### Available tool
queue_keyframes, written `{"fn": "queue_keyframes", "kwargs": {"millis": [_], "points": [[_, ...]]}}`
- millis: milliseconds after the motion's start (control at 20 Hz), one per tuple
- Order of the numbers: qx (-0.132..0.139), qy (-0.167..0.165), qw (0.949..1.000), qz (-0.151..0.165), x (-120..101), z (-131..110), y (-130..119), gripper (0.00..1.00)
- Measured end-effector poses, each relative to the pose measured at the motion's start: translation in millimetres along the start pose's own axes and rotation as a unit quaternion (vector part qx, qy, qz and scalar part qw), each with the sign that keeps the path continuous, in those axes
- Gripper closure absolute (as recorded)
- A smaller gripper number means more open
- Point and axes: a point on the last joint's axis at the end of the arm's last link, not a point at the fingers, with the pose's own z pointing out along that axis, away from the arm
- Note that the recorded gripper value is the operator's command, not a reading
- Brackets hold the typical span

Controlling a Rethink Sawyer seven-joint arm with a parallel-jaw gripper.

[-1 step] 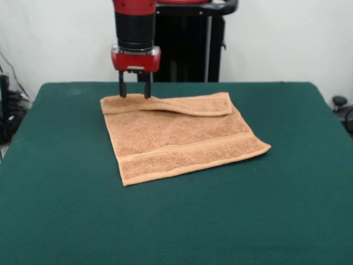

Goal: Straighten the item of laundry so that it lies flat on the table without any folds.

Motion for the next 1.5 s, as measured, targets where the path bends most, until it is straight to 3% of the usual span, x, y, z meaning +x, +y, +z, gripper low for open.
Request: {"fn": "queue_keyframes", "kwargs": {"millis": [950, 1500], "points": [[0.001, -0.008, 0.9998, 0.017, 4.3, 1.1, -17.4, 0.00], [-0.013, 0.000, 0.9998, 0.018, 34.7, 24.2, -11.8, 0.00]]}}
